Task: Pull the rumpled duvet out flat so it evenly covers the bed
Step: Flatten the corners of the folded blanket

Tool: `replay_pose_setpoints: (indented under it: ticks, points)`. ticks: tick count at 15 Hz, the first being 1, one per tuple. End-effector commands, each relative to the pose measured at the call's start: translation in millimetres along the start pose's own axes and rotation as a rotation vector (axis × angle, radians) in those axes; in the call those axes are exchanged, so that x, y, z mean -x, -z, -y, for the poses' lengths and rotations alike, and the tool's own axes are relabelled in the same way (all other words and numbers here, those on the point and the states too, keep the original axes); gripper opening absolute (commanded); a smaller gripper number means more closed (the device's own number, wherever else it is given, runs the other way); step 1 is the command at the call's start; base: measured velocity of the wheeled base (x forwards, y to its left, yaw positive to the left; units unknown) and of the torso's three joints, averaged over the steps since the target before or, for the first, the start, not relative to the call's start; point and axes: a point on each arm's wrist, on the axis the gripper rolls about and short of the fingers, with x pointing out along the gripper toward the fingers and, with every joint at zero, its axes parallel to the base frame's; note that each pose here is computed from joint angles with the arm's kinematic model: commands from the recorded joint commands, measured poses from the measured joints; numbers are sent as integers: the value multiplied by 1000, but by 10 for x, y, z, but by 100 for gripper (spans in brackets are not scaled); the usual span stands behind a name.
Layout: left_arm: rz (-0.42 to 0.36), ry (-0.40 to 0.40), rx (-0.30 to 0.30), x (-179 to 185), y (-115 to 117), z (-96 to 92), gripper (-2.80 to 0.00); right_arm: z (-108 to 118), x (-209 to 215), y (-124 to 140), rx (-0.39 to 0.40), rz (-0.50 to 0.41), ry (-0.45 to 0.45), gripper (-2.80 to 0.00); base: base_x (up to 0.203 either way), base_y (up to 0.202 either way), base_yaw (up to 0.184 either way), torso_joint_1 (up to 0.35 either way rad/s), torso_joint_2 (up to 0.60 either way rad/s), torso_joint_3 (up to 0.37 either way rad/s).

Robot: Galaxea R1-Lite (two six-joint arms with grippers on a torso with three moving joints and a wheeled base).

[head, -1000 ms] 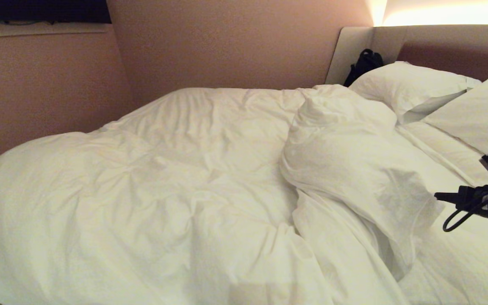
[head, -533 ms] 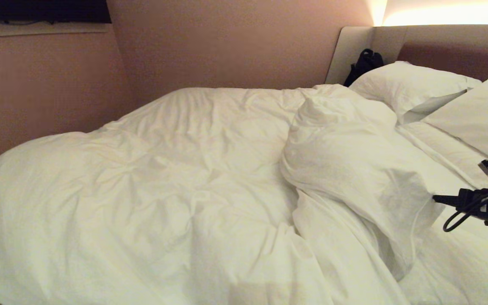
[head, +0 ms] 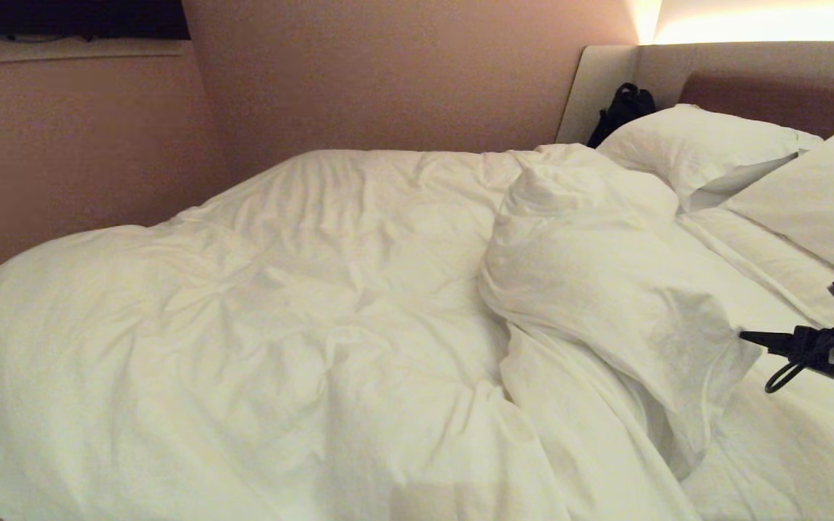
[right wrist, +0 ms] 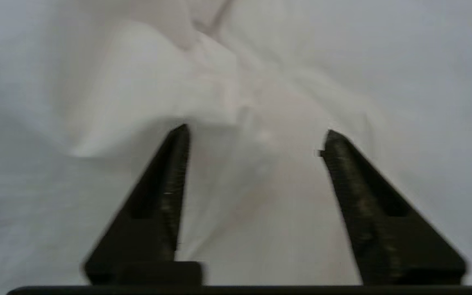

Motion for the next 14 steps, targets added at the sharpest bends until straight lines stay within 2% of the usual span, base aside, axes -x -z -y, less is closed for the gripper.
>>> replay_pose_setpoints:
  ticks: [1, 7, 14]
  points:
    - [0, 0, 0, 0, 0, 0, -280, 79, -88, 83, -1, -22, -7, 0, 0, 0, 0, 0, 0, 0]
    - [-1, -1, 0, 0, 1, 0, -280, 111, -161, 108, -5, -27, -119, 0, 0, 0, 0, 0, 0, 0]
    - [0, 0, 0, 0, 0, 0, -280, 155, -261, 48, 7, -15, -187, 0, 0, 0, 0, 0, 0, 0]
